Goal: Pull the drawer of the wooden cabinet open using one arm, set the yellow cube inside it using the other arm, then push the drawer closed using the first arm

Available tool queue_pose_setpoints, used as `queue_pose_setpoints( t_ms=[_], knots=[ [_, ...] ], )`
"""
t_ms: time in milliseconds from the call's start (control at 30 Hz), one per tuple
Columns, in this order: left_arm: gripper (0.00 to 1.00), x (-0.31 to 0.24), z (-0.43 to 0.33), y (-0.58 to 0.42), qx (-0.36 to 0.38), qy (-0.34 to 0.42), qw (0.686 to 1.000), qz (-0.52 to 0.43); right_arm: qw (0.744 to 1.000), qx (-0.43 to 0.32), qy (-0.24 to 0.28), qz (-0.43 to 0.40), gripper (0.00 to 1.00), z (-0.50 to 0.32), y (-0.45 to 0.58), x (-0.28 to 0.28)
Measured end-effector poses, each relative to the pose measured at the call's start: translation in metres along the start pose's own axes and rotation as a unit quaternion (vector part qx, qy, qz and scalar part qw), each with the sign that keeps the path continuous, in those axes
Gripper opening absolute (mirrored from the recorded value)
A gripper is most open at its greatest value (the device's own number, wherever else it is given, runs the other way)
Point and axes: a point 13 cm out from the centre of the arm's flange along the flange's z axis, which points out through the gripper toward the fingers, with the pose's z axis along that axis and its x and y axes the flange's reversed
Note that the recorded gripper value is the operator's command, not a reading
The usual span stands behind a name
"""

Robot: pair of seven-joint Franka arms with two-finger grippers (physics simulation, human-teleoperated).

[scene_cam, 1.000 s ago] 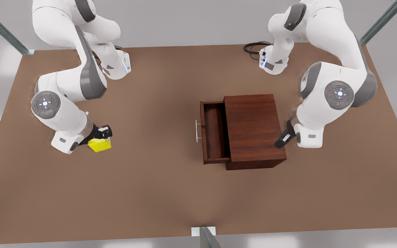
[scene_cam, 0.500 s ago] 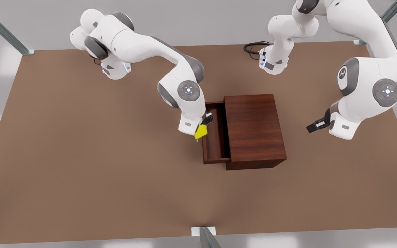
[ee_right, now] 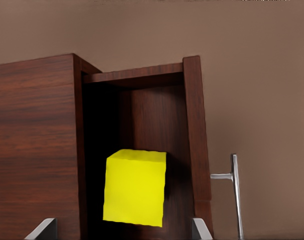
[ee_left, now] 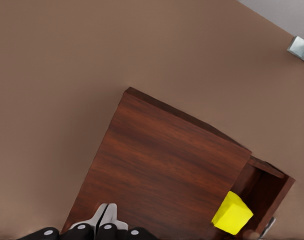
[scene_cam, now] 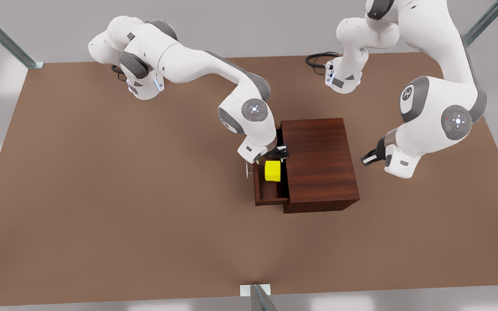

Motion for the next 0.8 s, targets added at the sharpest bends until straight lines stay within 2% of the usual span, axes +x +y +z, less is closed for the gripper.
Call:
queue_pose_setpoints(
  t_ms=[33, 100, 200, 233, 300, 433, 633, 800],
  knots=[
    [0.21, 0.014, 0.005, -0.021, 0.007, 0.003, 1.0, -0.007, 1.0, -0.005, -0.012, 0.018, 1.0, -0.026, -0.013, -0.02],
    [0.21, 0.046, 0.019, -0.065, 0.016, 0.007, 1.0, -0.021, 0.996, -0.016, -0.052, 0.068, 1.0, -0.134, -0.078, -0.084],
    [0.21, 0.093, 0.052, -0.131, 0.028, 0.011, 0.998, -0.054, 0.982, 0.012, -0.092, 0.165, 1.0, -0.27, -0.272, -0.161],
    [0.21, 0.108, 0.065, -0.154, 0.035, 0.011, 0.997, -0.069, 0.976, 0.035, -0.09, 0.195, 1.0, -0.287, -0.341, -0.169],
    [0.21, 0.14, 0.099, -0.199, 0.048, 0.01, 0.994, -0.1, 0.972, 0.084, -0.046, 0.216, 1.0, -0.279, -0.426, -0.133],
    [0.21, 0.189, 0.156, -0.272, 0.092, 0.004, 0.979, -0.184, 0.982, 0.1, 0.003, 0.159, 1.0, -0.254, -0.44, -0.104],
    [0.21, 0.191, 0.24, -0.311, 0.115, 0.008, 0.936, -0.331, 0.993, 0.094, 0.014, 0.07, 1.0, -0.262, -0.433, -0.108],
    [0.21, 0.195, 0.285, -0.313, 0.109, 0.001, 0.907, -0.406, 0.995, 0.093, 0.028, 0.001, 1.0, -0.258, -0.43, -0.104]
  ],
)
